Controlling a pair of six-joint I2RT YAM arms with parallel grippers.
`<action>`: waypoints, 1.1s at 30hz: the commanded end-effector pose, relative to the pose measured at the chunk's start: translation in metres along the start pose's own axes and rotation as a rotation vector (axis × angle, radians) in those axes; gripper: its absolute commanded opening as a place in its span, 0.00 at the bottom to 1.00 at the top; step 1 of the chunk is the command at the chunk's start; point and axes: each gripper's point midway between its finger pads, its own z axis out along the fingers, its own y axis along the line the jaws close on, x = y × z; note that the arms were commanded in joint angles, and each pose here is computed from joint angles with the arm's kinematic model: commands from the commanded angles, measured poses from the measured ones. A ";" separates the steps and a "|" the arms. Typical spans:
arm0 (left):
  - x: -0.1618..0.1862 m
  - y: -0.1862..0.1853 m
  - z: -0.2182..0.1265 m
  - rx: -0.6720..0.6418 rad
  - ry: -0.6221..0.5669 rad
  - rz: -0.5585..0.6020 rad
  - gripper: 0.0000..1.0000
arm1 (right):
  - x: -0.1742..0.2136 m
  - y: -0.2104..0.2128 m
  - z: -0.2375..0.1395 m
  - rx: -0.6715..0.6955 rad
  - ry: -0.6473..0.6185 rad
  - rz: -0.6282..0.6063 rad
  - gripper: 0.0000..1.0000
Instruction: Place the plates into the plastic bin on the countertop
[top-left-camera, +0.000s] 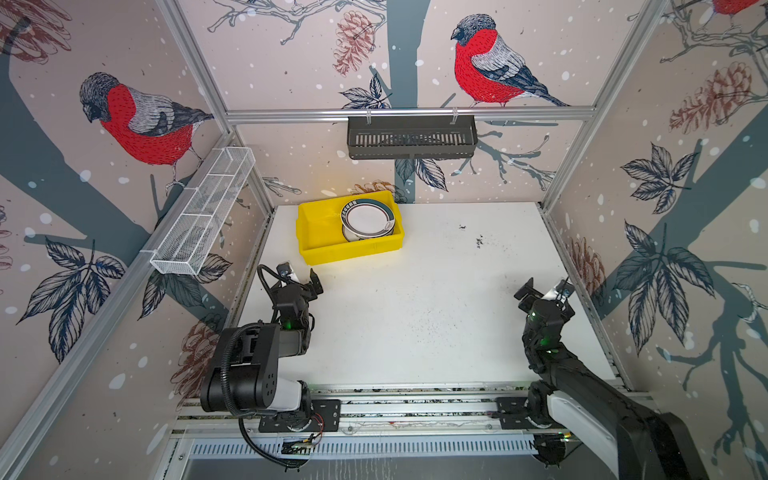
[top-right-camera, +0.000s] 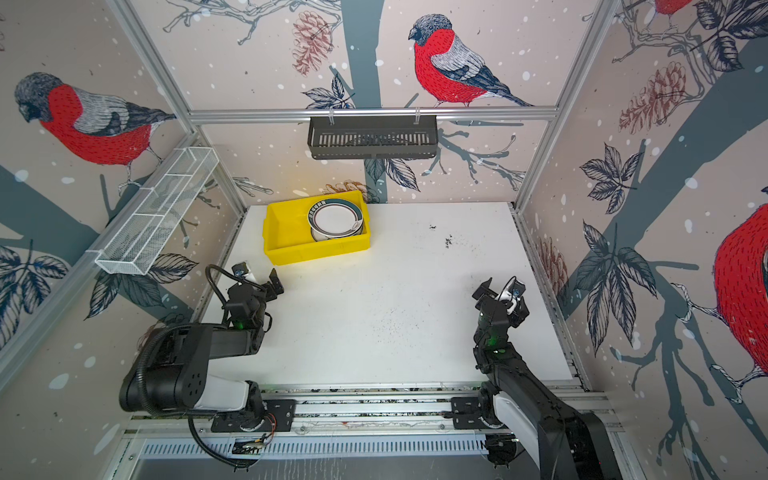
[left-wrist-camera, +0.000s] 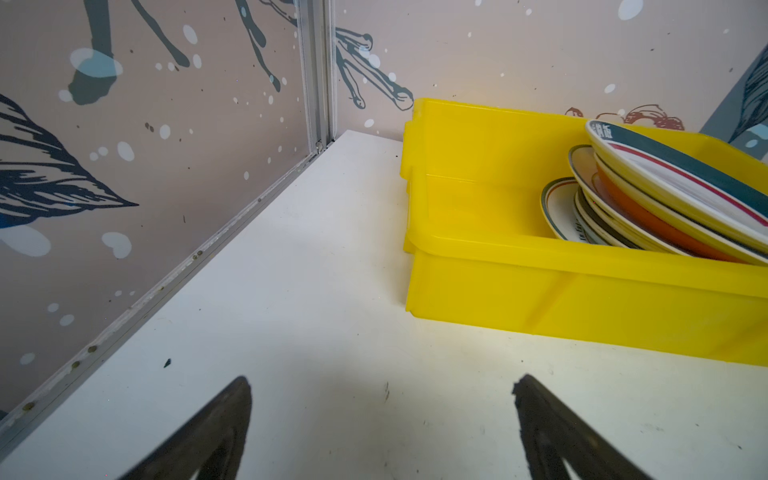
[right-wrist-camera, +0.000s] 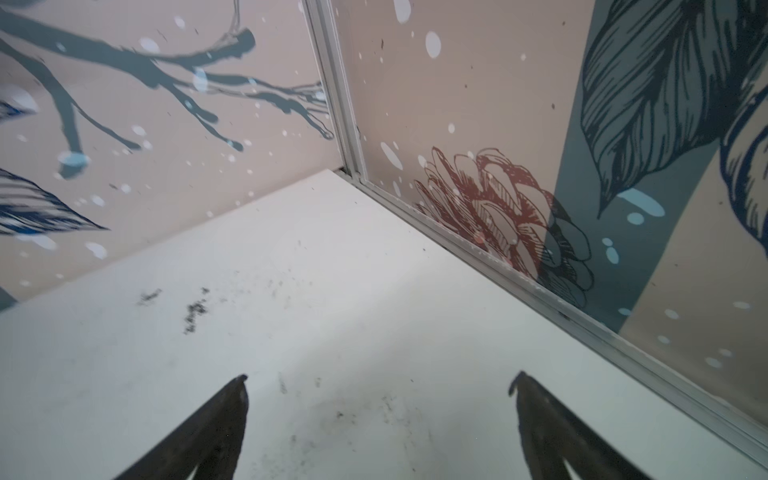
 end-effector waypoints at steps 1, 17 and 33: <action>-0.028 -0.025 -0.005 0.141 -0.143 0.045 0.98 | -0.030 0.003 0.010 0.025 -0.105 0.022 0.99; -0.022 -0.033 0.002 0.168 -0.133 0.075 0.98 | -0.010 0.061 0.070 -0.089 -0.018 -0.187 0.99; -0.021 -0.039 0.004 0.114 -0.130 0.130 0.98 | -0.008 0.060 0.049 -0.226 -0.111 -0.155 1.00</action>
